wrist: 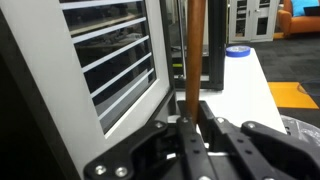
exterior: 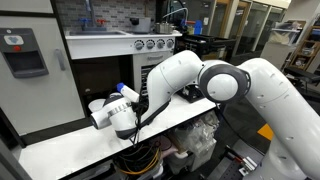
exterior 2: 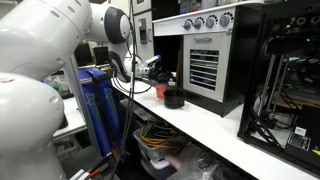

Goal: Move the wooden spoon to the right, use the wooden spoon to stir the contents in the black pot, remove the spoon from the pot and place it on the right side of the counter

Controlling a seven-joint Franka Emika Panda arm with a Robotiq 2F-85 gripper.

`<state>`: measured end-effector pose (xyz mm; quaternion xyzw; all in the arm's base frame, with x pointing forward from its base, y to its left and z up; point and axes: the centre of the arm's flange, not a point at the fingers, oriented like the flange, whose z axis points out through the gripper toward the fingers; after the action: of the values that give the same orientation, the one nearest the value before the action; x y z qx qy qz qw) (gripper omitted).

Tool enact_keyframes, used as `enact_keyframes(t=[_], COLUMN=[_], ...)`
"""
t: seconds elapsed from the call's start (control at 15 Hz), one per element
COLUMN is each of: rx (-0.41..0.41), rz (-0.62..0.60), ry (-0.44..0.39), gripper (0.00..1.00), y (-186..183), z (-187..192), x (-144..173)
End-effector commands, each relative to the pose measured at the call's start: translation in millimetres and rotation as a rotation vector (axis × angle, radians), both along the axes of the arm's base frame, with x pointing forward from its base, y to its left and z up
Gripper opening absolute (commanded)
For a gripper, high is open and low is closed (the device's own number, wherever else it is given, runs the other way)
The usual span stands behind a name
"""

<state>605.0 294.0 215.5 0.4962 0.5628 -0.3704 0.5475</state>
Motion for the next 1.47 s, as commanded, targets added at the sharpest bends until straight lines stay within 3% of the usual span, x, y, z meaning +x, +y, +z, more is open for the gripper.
enact_keyframes(t=[0.0,0.53,1.4], rx=[0.054,0.110,0.001], rz=[-0.009,-0.019,0.008], ry=[-0.011,0.013,0.003], gripper=[0.03,0.03,0.03], y=[10,19,-2], z=[-3,-11,-11], x=[5,-1,1])
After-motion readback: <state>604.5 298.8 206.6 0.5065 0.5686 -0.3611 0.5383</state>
